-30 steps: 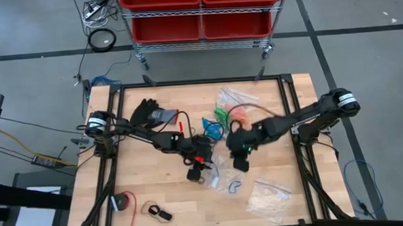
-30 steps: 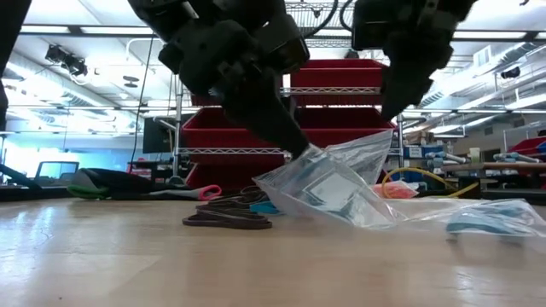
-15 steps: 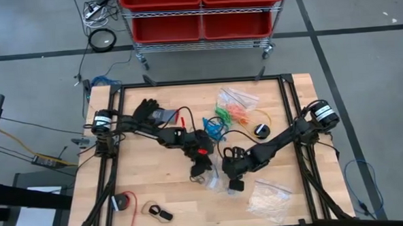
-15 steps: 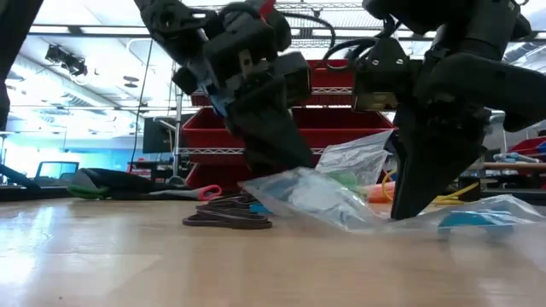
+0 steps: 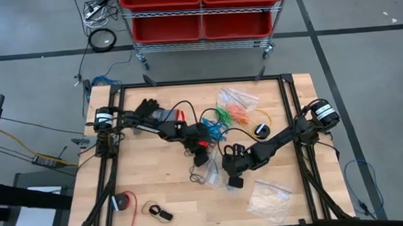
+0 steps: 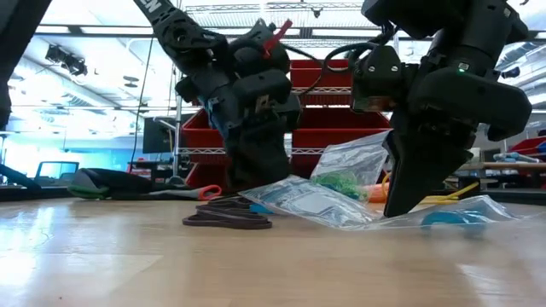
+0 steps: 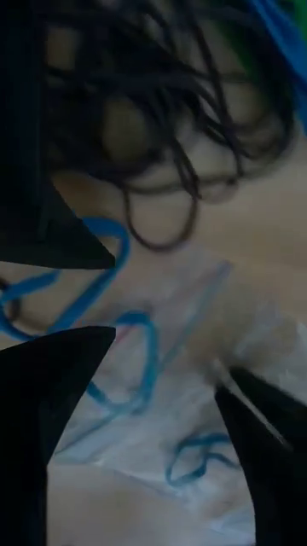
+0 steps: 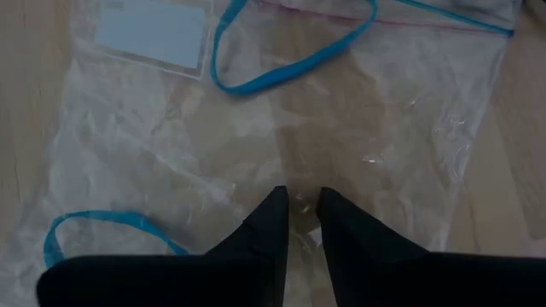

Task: Sort rubber bands
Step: Put the blue rubber band into the transparent zip bag

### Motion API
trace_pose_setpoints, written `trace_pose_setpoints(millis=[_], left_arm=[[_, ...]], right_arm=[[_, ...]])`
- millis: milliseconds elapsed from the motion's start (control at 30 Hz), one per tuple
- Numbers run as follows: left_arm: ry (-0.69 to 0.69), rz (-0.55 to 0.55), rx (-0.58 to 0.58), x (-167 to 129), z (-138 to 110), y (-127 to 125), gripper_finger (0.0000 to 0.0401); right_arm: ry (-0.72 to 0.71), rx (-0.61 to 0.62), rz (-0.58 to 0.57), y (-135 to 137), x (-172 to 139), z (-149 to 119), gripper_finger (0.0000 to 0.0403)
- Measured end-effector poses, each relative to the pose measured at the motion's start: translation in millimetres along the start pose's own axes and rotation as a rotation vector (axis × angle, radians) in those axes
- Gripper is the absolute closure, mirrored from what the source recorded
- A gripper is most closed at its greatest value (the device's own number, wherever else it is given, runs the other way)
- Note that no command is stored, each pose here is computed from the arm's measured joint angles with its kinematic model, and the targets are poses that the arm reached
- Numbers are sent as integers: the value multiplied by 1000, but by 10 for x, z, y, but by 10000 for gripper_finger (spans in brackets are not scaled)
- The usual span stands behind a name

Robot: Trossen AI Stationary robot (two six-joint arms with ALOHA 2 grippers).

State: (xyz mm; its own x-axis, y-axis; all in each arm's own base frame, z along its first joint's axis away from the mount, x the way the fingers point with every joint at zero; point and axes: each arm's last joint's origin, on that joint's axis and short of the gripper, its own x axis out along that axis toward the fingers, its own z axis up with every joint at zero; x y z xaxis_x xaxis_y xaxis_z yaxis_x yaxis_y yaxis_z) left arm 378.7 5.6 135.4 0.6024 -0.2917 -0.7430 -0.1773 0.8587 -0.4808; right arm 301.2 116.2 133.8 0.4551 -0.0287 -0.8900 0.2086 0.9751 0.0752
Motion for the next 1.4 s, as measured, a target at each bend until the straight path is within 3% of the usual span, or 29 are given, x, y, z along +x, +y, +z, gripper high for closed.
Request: trace_pose_setpoints(millis=[200,500,767,1000,1400], left_arm=[[64,-76,-39,5,-43,-35,273],[-9,-175,-63,7,47,-117,273],[12,-147,-103,-36,69,31,273],[35,-202,-157,-119,132,220,273],[55,-198,-145,-56,66,66,273]], right_arm=[[-11,1,-12,-12,2,13,342],[-22,14,-20,-40,10,37,344],[-33,19,-26,-40,9,44,345],[-34,20,-28,-40,9,44,348],[-38,20,-33,-41,9,46,348]])
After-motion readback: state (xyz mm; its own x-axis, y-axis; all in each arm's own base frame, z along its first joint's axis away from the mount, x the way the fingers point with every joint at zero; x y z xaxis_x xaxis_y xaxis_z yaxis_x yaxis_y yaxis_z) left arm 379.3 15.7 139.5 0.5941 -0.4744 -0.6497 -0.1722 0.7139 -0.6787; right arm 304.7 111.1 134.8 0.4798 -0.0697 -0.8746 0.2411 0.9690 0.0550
